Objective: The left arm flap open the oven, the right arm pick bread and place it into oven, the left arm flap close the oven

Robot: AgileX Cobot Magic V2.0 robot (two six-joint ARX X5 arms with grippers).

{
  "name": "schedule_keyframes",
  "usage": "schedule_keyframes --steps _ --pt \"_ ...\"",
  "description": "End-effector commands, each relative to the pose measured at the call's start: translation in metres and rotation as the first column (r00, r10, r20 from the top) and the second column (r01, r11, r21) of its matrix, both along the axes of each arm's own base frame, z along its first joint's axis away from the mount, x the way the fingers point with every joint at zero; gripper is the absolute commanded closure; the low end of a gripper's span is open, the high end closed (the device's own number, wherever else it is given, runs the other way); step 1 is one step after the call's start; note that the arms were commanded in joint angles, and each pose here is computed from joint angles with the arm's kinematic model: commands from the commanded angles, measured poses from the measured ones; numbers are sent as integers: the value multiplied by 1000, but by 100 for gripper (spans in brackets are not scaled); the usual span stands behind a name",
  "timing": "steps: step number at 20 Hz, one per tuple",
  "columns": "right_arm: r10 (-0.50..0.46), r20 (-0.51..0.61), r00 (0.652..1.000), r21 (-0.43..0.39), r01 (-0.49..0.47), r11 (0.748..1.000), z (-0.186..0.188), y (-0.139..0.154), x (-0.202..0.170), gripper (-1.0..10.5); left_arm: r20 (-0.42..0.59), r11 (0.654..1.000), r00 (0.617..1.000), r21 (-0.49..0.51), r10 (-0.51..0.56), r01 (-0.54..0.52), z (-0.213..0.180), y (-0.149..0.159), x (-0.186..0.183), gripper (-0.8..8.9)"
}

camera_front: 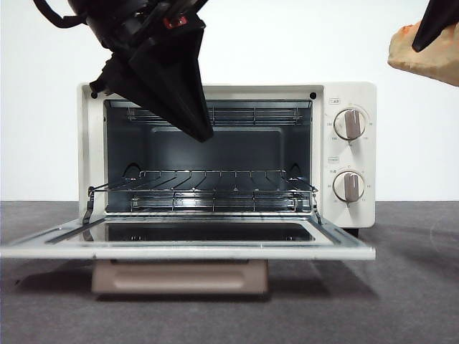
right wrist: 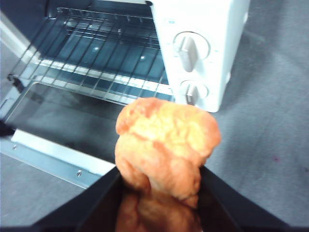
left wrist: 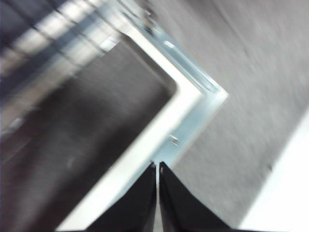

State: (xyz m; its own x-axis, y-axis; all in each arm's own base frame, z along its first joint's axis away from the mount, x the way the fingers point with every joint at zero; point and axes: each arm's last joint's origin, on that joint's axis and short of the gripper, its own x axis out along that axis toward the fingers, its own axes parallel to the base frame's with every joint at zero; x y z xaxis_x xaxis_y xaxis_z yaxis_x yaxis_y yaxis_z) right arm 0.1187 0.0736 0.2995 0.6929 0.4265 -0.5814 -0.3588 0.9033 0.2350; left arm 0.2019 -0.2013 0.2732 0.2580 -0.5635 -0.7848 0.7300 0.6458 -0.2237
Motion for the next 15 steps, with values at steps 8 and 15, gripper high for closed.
schedule_keyframes --steps 8,15 --pt "16 22 1000 11 -17 1000 6 2 1 747 158 958 957 -192 244 -212 45 80 -21 797" --pt "32 4 999 13 -32 999 4 4 4 747 278 853 832 -368 480 -369 37 149 -87 797"
